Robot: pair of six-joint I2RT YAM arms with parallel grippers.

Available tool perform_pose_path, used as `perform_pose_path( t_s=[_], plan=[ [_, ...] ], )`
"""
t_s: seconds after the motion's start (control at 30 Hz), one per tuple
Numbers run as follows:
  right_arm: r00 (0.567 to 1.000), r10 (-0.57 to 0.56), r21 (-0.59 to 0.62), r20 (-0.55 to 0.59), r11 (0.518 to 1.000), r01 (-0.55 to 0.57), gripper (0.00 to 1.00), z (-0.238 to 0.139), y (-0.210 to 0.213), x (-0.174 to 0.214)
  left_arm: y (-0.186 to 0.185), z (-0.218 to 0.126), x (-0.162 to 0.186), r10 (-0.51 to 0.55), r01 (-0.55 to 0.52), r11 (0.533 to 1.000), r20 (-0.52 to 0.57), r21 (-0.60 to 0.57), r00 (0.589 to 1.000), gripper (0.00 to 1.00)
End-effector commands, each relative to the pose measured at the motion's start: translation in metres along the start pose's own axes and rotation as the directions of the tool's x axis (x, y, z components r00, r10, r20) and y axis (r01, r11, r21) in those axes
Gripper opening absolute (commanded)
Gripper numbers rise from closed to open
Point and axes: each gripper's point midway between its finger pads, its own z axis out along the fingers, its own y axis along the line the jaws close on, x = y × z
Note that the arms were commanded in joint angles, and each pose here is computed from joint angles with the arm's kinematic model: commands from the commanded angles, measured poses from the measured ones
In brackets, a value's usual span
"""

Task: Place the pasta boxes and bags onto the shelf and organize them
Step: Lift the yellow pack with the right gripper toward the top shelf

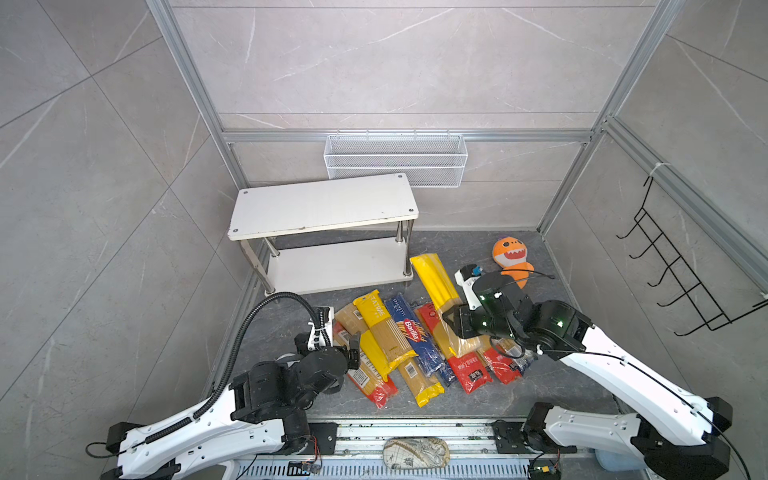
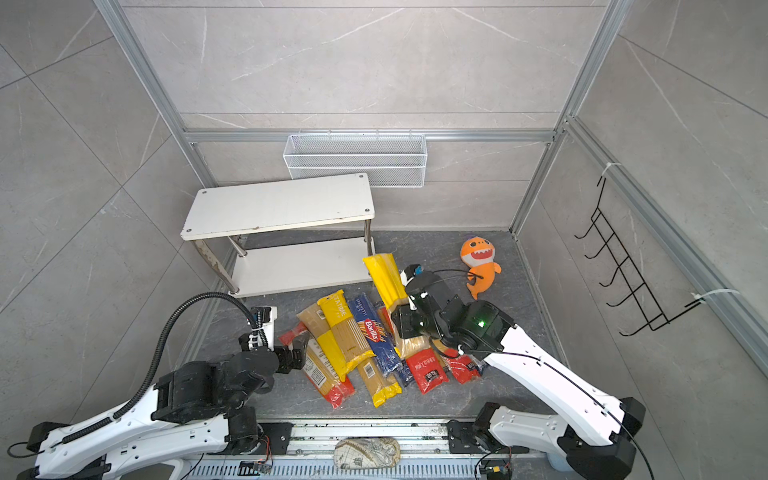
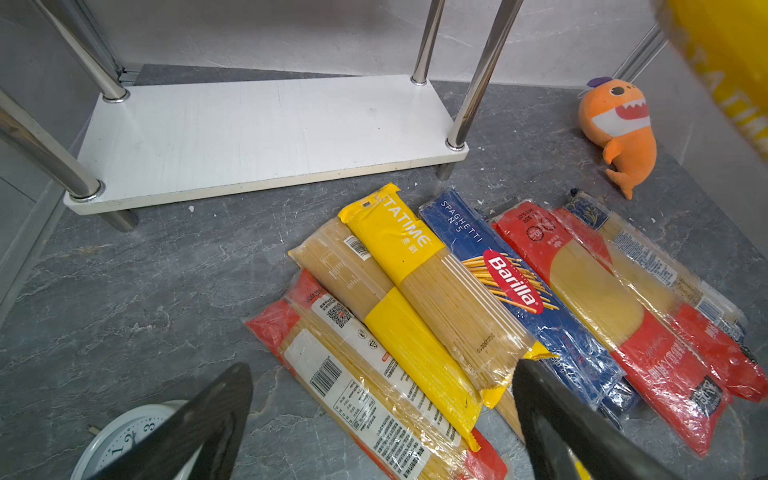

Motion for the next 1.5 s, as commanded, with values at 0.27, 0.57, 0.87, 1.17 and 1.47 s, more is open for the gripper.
perform_pose_path(
  t_s=[0.27, 0.57, 0.87, 1.17, 1.47],
  plan=[
    [0.936, -0.147, 0.141, 0.319, 0.984, 0.106, 0.0, -0.03, 0.045, -0.162, -0.001, -0.014, -0.031, 0.017, -0.017, 1.0, 0.05, -0.012, 0.999, 1.0],
    [0.809, -0.148, 0.17, 0.569, 0.984, 0.06, 0.0, -0.02, 0.063, -0.282, 0.005, -0.014, -0.028, 0.036, -0.035, 0.999, 0.049, -0.03, 0.998, 1.0],
    [0.739, -0.126, 0.114, 0.662, 0.991, 0.066, 0.0, 0.034, 0.061, -0.326, 0.018, -0.013, -0.009, 0.017, -0.016, 0.999, 0.006, -0.046, 1.0, 1.0],
    [0.734, -0.162, 0.182, 0.659, 0.982, 0.054, 0.0, 0.057, 0.046, -0.332, 0.027, -0.016, -0.008, -0.02, 0.022, 0.999, 0.035, -0.043, 0.999, 1.0],
    [0.753, -0.172, 0.212, 0.635, 0.976, 0.044, 0.35, 0.068, 0.037, -0.328, 0.031, -0.016, -0.006, -0.022, 0.024, 0.998, 0.024, -0.061, 0.999, 1.0]
  ],
)
